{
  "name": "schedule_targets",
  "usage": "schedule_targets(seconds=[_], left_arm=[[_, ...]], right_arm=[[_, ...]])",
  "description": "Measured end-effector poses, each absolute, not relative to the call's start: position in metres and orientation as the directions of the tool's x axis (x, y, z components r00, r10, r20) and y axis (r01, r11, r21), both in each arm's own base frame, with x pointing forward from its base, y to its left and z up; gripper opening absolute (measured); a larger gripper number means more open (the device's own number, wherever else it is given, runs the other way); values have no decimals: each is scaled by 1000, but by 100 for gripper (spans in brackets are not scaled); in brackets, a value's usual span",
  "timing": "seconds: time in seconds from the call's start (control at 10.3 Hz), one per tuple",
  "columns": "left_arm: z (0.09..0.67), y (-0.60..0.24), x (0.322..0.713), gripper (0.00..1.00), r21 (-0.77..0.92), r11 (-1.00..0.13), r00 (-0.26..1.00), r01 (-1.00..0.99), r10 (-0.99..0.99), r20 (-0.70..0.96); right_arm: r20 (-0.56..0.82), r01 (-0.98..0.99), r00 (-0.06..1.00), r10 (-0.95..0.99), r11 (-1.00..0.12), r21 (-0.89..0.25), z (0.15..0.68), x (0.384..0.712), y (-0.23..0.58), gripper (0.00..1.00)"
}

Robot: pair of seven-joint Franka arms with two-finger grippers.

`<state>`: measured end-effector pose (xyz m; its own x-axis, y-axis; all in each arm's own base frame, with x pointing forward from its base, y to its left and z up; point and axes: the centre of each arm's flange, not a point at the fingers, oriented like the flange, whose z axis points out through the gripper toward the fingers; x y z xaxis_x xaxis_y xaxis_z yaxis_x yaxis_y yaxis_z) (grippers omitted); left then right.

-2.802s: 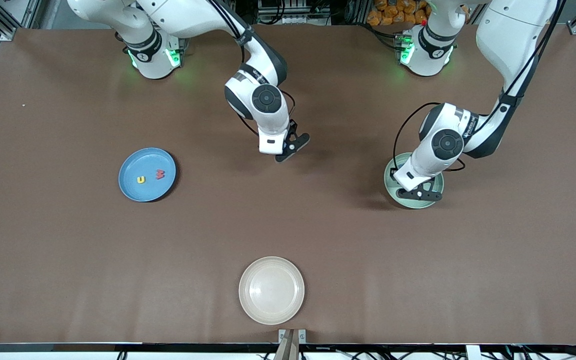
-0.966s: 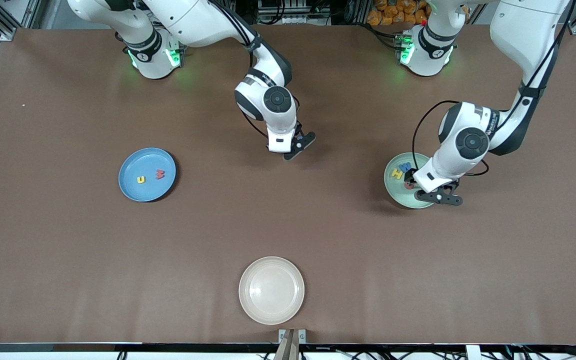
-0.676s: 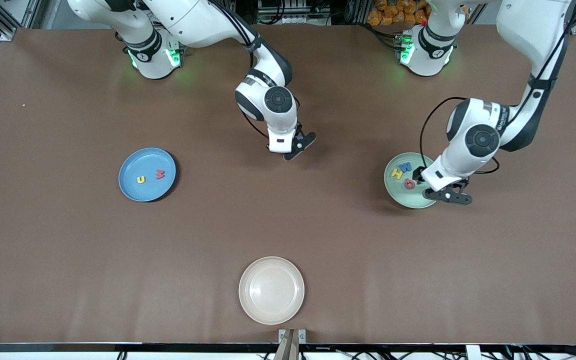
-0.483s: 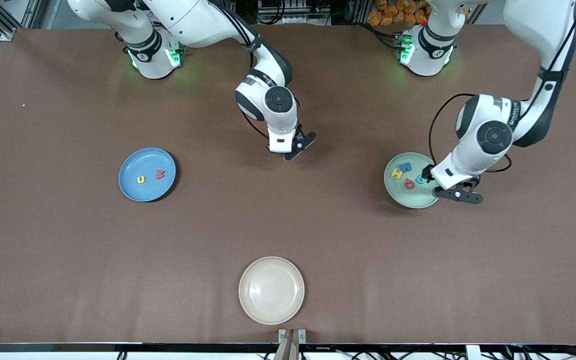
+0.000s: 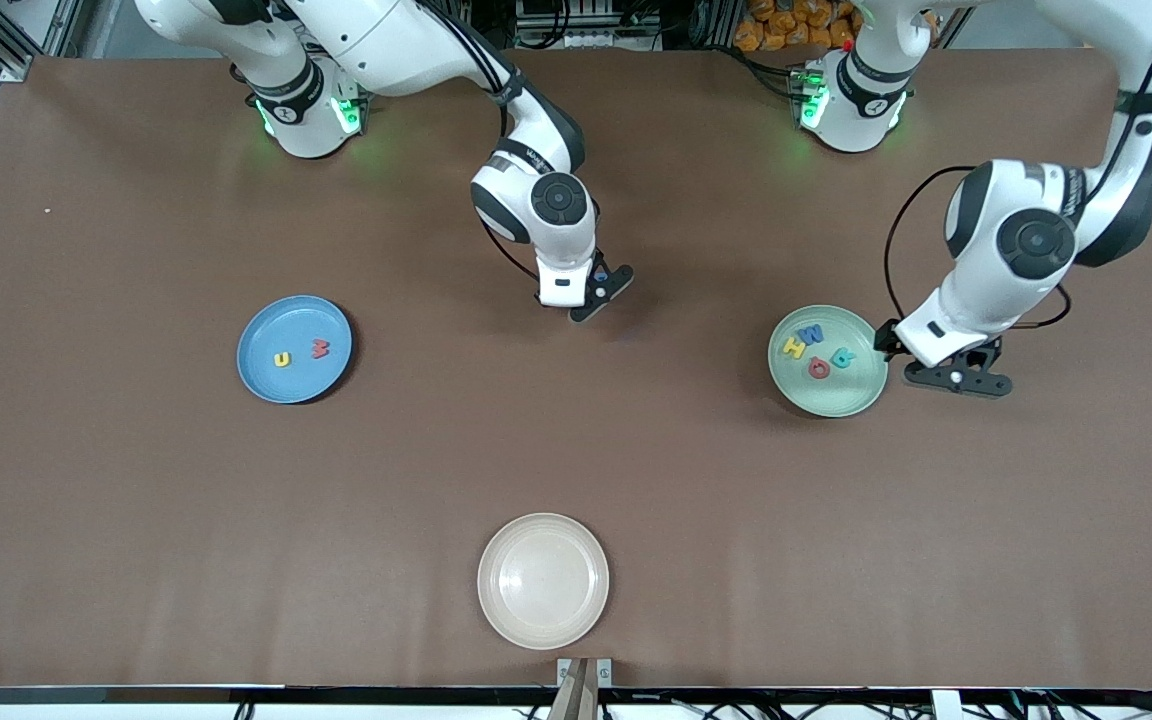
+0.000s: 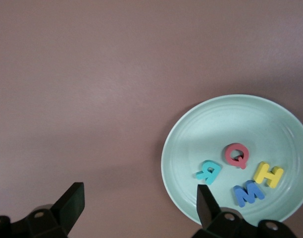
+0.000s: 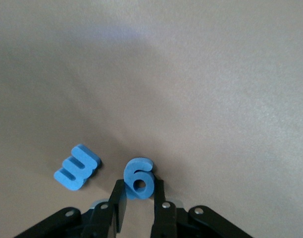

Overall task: Sort upper and lower case letters into plates
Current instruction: 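Grasp the blue g with the right gripper while the left gripper withdraws, then carry the g to the blue plate and open the right gripper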

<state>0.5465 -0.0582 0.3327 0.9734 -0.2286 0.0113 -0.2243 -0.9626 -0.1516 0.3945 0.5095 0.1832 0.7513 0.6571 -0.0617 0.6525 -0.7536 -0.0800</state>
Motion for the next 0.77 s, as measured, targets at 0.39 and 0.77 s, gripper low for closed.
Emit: schedule_targets(seconds=[0.39, 0.77], left_arm=[[400, -46, 548, 100, -77, -992, 994, -101, -104, 27], [490, -37, 567, 100, -32, -999, 999, -41, -42, 15]], right_arm=[[-104, 597, 794, 599, -800, -54, 242, 437, 485, 27], [-171, 443, 882, 440, -896, -20, 336, 507, 378, 27]])
